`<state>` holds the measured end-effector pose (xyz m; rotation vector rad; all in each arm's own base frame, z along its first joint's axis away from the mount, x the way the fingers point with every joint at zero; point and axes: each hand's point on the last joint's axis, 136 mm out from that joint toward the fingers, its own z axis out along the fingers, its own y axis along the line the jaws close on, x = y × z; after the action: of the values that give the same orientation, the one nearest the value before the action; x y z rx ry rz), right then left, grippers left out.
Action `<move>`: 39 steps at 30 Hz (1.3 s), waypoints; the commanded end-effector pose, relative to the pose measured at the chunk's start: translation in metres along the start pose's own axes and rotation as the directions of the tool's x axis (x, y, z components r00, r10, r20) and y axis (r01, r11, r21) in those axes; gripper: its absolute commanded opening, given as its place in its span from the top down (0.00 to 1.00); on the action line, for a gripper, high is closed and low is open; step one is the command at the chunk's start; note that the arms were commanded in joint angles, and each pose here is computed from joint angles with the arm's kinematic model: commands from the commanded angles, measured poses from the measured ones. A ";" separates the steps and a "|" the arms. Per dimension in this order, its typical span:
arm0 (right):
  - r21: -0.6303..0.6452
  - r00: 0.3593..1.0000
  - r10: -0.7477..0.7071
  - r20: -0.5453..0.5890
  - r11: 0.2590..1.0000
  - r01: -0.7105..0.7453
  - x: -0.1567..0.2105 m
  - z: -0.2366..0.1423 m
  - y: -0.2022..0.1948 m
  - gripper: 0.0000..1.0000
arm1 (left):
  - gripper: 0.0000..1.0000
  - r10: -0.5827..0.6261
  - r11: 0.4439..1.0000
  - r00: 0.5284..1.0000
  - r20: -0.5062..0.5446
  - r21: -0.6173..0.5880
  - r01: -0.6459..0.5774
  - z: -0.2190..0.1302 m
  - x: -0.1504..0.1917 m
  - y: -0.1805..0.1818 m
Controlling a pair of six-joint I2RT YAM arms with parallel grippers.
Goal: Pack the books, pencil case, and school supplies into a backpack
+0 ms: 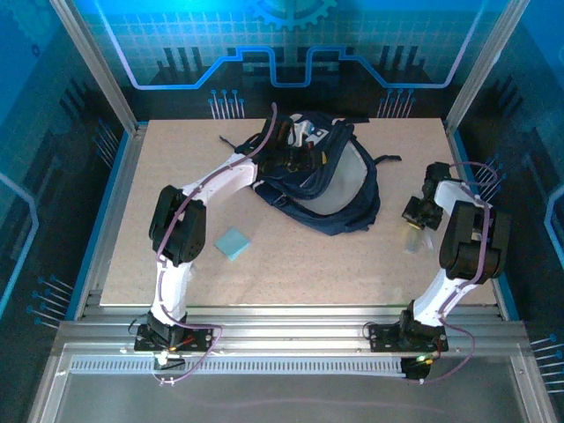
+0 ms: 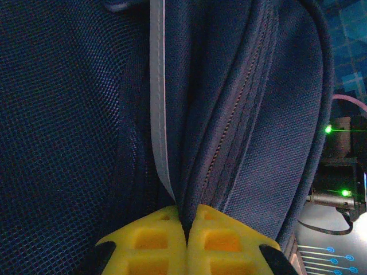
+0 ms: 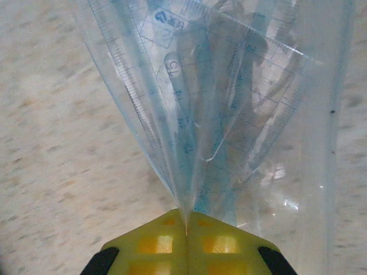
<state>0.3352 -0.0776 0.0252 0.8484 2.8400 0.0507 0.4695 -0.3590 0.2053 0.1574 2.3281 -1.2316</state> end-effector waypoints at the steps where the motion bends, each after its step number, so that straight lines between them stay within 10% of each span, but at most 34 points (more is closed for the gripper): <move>1: -0.093 1.000 -0.016 -0.007 0.996 0.015 0.001 -0.015 0.028 1.00 | 1.00 0.052 0.995 0.997 0.062 0.087 -0.057 -0.030 -0.019 -0.040; 23: -0.426 0.988 -0.007 0.154 0.902 0.073 0.005 -0.130 0.083 1.00 | 1.00 0.067 0.994 0.994 0.086 0.080 -0.073 -0.040 -0.030 -0.037; 39: -0.732 0.998 -0.030 0.047 0.679 0.055 0.009 -0.115 0.283 1.00 | 1.00 0.094 0.989 0.992 0.087 0.106 -0.103 -0.058 -0.054 -0.054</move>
<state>0.4307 0.1457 0.1470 0.5285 2.5196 0.9833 0.4794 -0.3320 0.2387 0.1394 2.3179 -1.2227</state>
